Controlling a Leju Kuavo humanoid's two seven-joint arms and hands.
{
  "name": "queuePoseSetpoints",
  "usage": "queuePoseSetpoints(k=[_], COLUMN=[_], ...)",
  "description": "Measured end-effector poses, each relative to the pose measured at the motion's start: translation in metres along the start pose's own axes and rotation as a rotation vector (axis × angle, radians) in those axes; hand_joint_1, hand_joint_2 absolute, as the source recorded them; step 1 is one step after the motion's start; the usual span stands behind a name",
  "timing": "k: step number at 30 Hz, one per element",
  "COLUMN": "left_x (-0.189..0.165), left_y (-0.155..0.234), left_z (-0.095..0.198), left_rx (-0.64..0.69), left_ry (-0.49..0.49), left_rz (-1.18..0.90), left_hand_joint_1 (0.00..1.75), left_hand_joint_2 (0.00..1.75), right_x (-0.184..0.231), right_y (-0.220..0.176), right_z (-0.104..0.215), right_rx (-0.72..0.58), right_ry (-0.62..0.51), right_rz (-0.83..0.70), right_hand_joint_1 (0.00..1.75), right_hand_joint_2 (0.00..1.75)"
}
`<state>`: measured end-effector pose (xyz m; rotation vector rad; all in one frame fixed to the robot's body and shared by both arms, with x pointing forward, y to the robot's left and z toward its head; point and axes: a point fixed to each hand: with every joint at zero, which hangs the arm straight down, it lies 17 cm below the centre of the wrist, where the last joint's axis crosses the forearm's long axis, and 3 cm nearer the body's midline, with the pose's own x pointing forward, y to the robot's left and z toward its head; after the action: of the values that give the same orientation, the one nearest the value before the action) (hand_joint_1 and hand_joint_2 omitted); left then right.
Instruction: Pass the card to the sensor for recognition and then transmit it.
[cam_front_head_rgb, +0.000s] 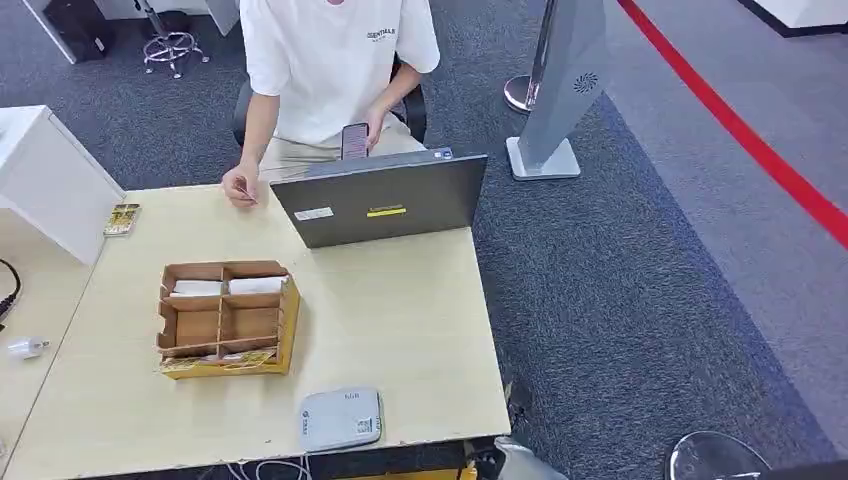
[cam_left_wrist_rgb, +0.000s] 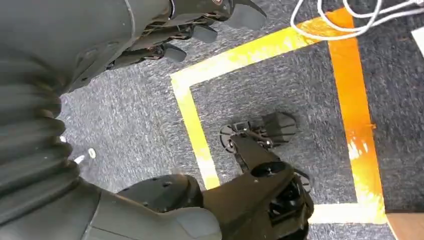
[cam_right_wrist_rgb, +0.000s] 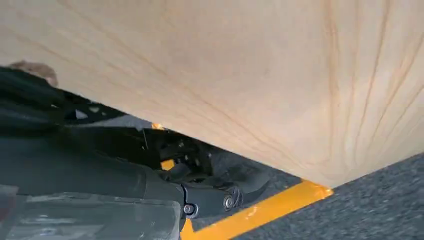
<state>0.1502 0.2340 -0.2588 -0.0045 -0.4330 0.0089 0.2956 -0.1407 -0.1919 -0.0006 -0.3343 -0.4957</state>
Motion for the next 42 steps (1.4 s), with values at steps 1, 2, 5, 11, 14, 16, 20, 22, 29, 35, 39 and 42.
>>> queuePoseSetpoints(k=[1, 2, 5, 11, 14, 16, 20, 22, 29, 35, 39, 42], left_x=[-0.002, -0.005, -0.011, -0.027, -0.034, -0.041, -0.051, -0.056, -0.072, -0.087, -0.097, -0.102], left_y=[0.002, 0.003, 0.006, 0.013, 0.017, 0.02, 0.026, 0.028, 0.031, 0.033, 0.034, 0.034], left_z=[0.0, 0.001, 0.002, 0.005, 0.006, 0.008, 0.01, 0.011, 0.016, 0.022, 0.025, 0.027], left_rx=[0.002, 0.004, 0.008, 0.017, 0.023, 0.025, 0.033, 0.033, 0.034, 0.031, 0.028, 0.029], left_ry=[0.004, 0.01, 0.022, 0.054, 0.068, 0.079, 0.098, 0.106, 0.136, 0.164, 0.183, 0.197], left_rz=[0.005, 0.009, 0.014, 0.022, 0.027, 0.028, 0.03, 0.031, 0.027, 0.033, 0.039, 0.051], left_hand_joint_1=[0.0, 0.0, 0.0, 0.0, 0.0, 0.0, 0.0, 0.0, 0.0, 0.0, 0.0, 0.0], left_hand_joint_2=[1.75, 1.75, 1.75, 1.75, 1.75, 1.75, 1.75, 1.75, 1.75, 1.75, 1.75, 1.75], right_x=[-0.001, -0.004, -0.014, -0.037, -0.049, -0.059, -0.078, -0.088, -0.121, -0.149, -0.167, -0.178], right_y=[-0.001, -0.003, -0.009, -0.029, -0.043, -0.053, -0.074, -0.085, -0.127, -0.166, -0.189, -0.203], right_z=[-0.001, -0.002, -0.004, -0.011, -0.014, -0.016, -0.019, -0.02, -0.021, -0.018, -0.014, -0.011], right_rx=[0.008, 0.012, 0.026, 0.043, 0.051, 0.056, 0.062, 0.066, 0.071, 0.075, 0.08, 0.09], right_ry=[-0.007, -0.009, -0.011, -0.008, -0.008, -0.005, 0.006, 0.011, 0.035, 0.061, 0.082, 0.096], right_rz=[0.017, 0.029, 0.063, 0.126, 0.153, 0.178, 0.22, 0.243, 0.323, 0.402, 0.453, 0.497], right_hand_joint_1=[0.0, 0.0, 0.0, 0.0, 0.0, 0.0, 0.0, 0.0, 0.0, 0.0, 0.0, 0.0], right_hand_joint_2=[1.75, 1.75, 0.0, 0.0, 0.0, 0.0, 0.0, 0.0, 0.0, 1.75, 1.75, 1.75])
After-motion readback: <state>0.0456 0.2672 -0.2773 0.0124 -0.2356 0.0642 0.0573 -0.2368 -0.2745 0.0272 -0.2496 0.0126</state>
